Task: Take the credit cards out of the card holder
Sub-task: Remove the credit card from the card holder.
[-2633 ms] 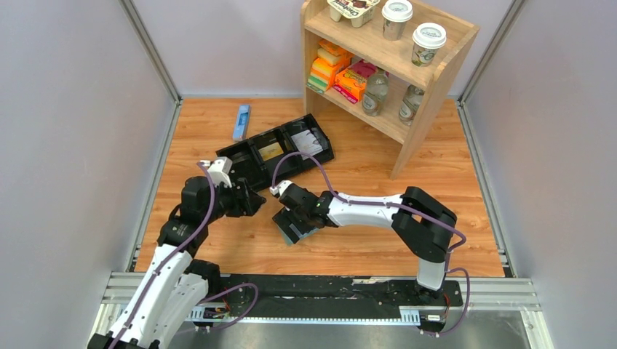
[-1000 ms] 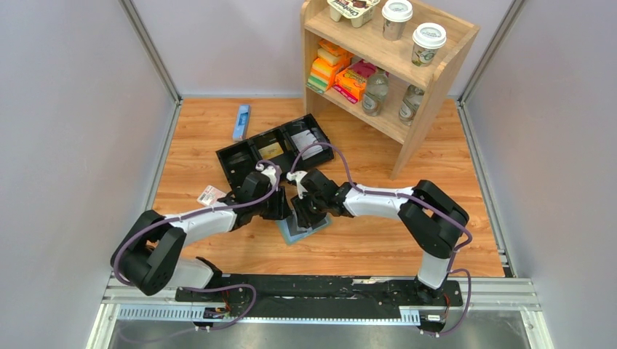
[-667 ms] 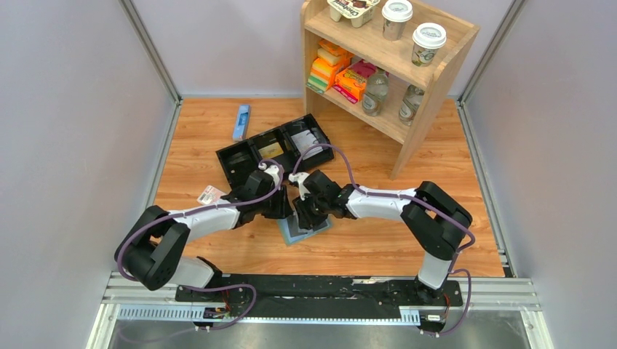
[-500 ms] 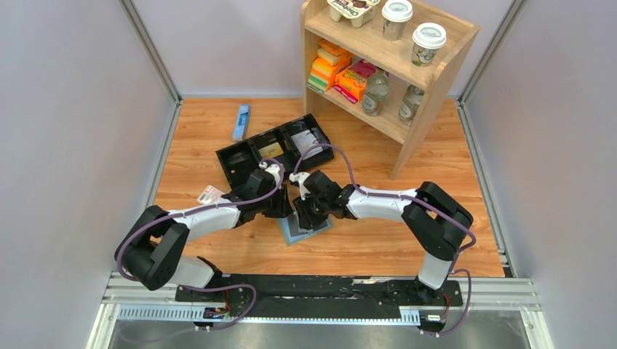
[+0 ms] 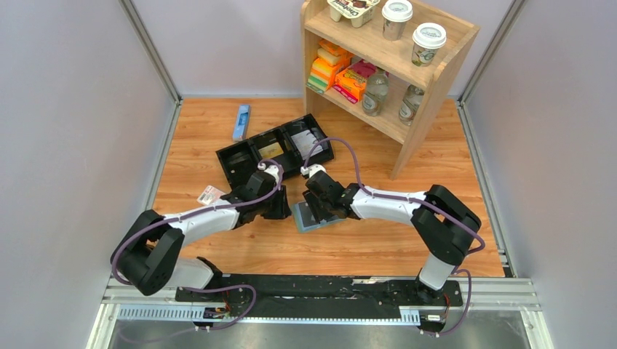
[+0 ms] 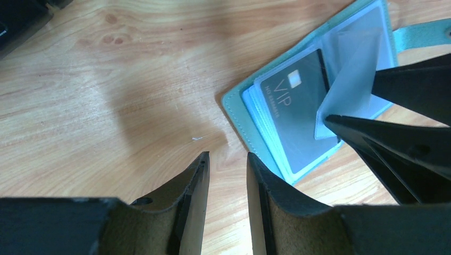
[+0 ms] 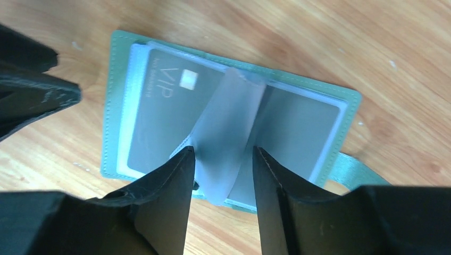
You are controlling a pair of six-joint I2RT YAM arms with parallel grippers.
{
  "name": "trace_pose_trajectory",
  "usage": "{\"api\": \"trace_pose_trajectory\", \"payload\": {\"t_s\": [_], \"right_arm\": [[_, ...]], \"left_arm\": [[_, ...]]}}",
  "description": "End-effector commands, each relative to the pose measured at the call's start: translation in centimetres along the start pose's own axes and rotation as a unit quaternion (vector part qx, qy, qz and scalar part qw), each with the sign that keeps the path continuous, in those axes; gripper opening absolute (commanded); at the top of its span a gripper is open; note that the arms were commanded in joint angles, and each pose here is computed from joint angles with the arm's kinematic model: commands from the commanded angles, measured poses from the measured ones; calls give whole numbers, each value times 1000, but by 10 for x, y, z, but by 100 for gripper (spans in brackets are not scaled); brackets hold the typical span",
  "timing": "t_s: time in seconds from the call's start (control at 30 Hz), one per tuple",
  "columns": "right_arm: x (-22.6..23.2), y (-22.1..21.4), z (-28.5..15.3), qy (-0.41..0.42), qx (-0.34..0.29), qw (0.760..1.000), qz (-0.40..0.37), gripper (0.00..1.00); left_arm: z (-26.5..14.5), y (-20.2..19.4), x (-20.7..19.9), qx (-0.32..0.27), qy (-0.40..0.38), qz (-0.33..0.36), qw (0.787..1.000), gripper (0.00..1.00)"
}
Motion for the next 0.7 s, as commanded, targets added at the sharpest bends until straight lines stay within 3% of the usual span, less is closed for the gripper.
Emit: {"api": "trace_pose_trajectory", "payload": {"t_s": [0.0, 0.33, 0.67], "right_arm": [[-14, 5, -10, -68, -18, 997, 17, 48], [-15, 3, -10, -72, -17, 997, 21, 47], [-25, 6, -30, -112, -37, 993, 30, 52]], "left_arm": [[-13, 18, -19, -39, -32, -6, 999, 40], [4, 34, -50, -29, -96, 1, 995, 38], [39, 13, -43, 32, -53, 1, 998, 35]]}}
Point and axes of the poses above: each gripper's point midway between its finger pads, its own z axis out along the fingers, its own x axis along the line the jaws close on, y = z × x, the point moved 8 cm from there along -z, back along the fingers, and after that the axes turned 8 degrees about -z, right-handed, at the moved point
